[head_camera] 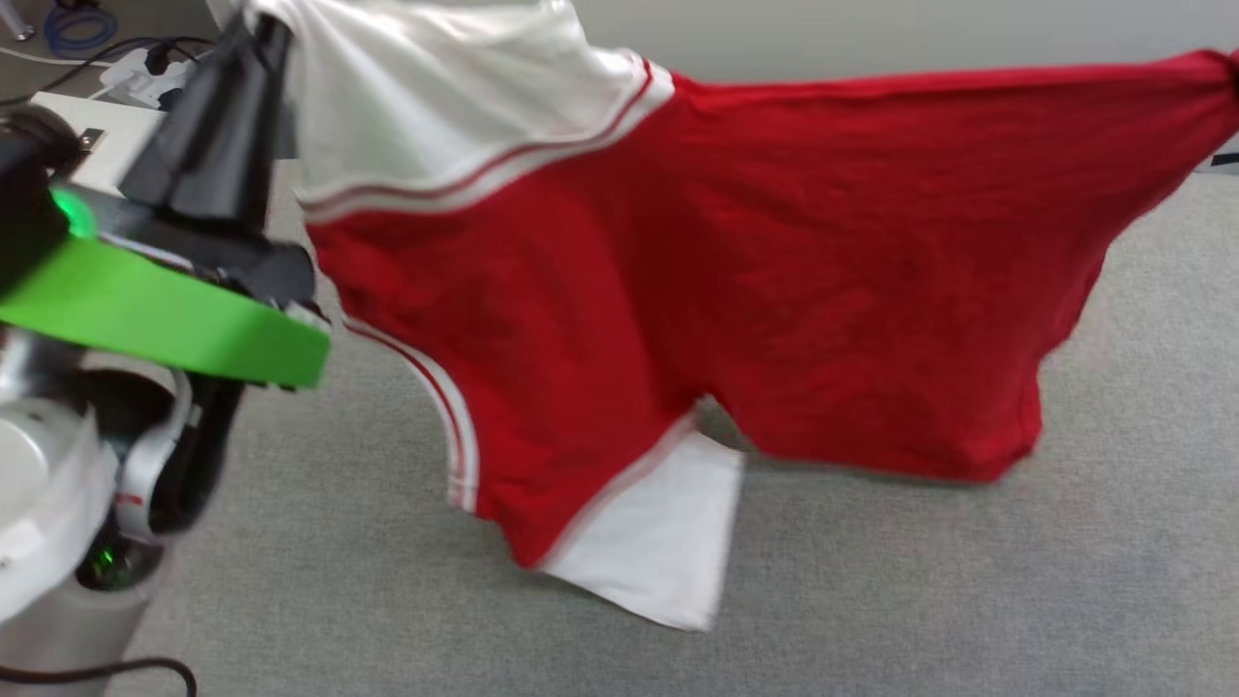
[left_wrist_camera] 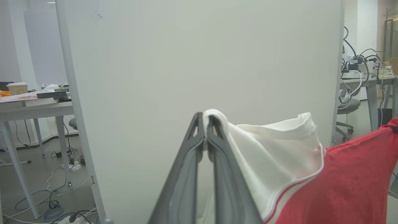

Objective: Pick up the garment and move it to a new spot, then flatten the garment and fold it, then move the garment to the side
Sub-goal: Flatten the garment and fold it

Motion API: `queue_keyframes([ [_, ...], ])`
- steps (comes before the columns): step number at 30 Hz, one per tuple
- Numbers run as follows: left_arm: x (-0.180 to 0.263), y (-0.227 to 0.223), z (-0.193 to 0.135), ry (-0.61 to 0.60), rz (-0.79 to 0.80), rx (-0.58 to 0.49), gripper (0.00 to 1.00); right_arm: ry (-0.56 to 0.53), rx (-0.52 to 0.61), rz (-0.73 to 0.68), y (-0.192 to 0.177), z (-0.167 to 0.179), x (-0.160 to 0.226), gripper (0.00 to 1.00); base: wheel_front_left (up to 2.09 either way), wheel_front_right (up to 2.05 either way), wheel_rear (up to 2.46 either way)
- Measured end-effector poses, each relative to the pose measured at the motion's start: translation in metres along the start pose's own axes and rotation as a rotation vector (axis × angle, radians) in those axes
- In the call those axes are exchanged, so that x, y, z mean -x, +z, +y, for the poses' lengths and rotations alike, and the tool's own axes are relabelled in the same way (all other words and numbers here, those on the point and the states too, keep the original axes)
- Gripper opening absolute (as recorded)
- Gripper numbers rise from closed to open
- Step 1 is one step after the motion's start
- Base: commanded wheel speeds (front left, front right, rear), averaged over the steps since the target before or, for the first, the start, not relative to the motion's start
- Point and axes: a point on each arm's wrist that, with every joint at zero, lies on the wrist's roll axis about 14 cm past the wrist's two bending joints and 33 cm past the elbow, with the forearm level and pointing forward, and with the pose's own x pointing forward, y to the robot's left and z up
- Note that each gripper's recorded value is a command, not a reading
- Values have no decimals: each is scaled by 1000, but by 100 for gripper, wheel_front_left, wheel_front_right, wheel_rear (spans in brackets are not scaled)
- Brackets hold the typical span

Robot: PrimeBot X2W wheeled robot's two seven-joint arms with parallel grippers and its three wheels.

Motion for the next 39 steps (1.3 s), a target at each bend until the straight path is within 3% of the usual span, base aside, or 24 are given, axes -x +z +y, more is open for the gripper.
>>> queue_keyframes([
  [8, -37, 30, 17, -16, -104, -110, 0, -32, 0, -169, 38, -6, -7, 0, 0, 0, 0],
  [15, -82, 31, 36, -45, -124, -219, 0, -69, 13, -251, 53, -20, -35, 0, 0, 0, 0],
  [33, -231, -41, 97, -47, -80, -471, 0, -192, -20, -375, 48, -71, -183, 0, 0, 0, 0],
  [39, -268, -69, 102, -34, -140, -478, 0, -248, -2, -411, 38, -88, -224, 0, 0, 0, 0],
])
